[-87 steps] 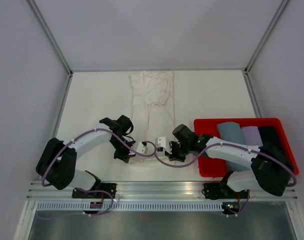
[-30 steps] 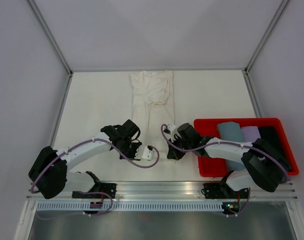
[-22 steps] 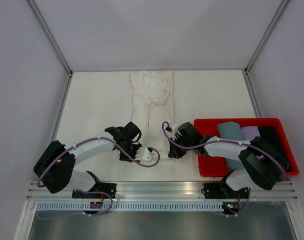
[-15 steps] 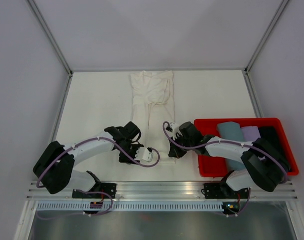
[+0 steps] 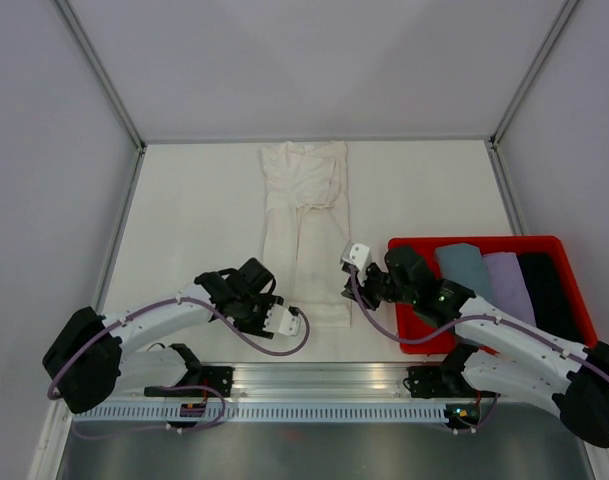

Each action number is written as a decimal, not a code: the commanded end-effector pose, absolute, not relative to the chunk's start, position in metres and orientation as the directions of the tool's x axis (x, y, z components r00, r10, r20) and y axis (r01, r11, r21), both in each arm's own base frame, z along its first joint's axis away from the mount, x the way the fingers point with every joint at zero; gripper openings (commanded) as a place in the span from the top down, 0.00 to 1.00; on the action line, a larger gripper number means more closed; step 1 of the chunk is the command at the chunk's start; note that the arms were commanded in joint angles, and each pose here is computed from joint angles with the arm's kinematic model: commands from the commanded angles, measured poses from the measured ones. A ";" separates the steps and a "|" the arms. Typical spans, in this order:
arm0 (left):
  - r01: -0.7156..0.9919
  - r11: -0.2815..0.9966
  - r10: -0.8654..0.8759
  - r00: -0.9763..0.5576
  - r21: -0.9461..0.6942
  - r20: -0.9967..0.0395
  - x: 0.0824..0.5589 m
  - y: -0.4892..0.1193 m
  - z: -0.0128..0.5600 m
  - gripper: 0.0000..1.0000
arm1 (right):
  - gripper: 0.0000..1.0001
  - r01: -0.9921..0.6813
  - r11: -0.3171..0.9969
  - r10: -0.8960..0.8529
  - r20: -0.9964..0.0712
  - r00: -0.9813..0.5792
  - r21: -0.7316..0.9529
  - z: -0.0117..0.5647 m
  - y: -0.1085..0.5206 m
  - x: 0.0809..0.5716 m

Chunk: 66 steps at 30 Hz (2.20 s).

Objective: Roll the t-shirts
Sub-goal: Roll the tshirt

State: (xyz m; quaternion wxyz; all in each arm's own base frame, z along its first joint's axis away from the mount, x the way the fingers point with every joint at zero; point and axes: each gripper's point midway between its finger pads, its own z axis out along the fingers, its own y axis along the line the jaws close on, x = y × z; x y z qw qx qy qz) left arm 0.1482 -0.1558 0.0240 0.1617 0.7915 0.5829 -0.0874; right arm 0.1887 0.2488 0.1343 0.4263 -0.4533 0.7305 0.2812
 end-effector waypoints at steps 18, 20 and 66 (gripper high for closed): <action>0.966 -0.176 0.908 0.233 0.190 -0.347 0.155 -0.160 -0.001 0.66 | 0.68 -0.963 -0.005 -0.822 -0.547 0.156 -0.268 0.012 0.242 0.142; 0.967 -0.177 0.904 0.234 0.183 -0.359 0.154 -0.163 0.000 0.72 | 0.72 -0.966 -0.016 -0.823 -0.545 0.159 -0.258 0.009 0.244 0.141; 0.887 0.069 0.907 -0.246 -0.457 -0.341 0.163 -0.143 0.032 0.70 | 0.84 -0.970 0.199 -0.782 -0.573 -0.244 0.142 0.039 0.251 0.177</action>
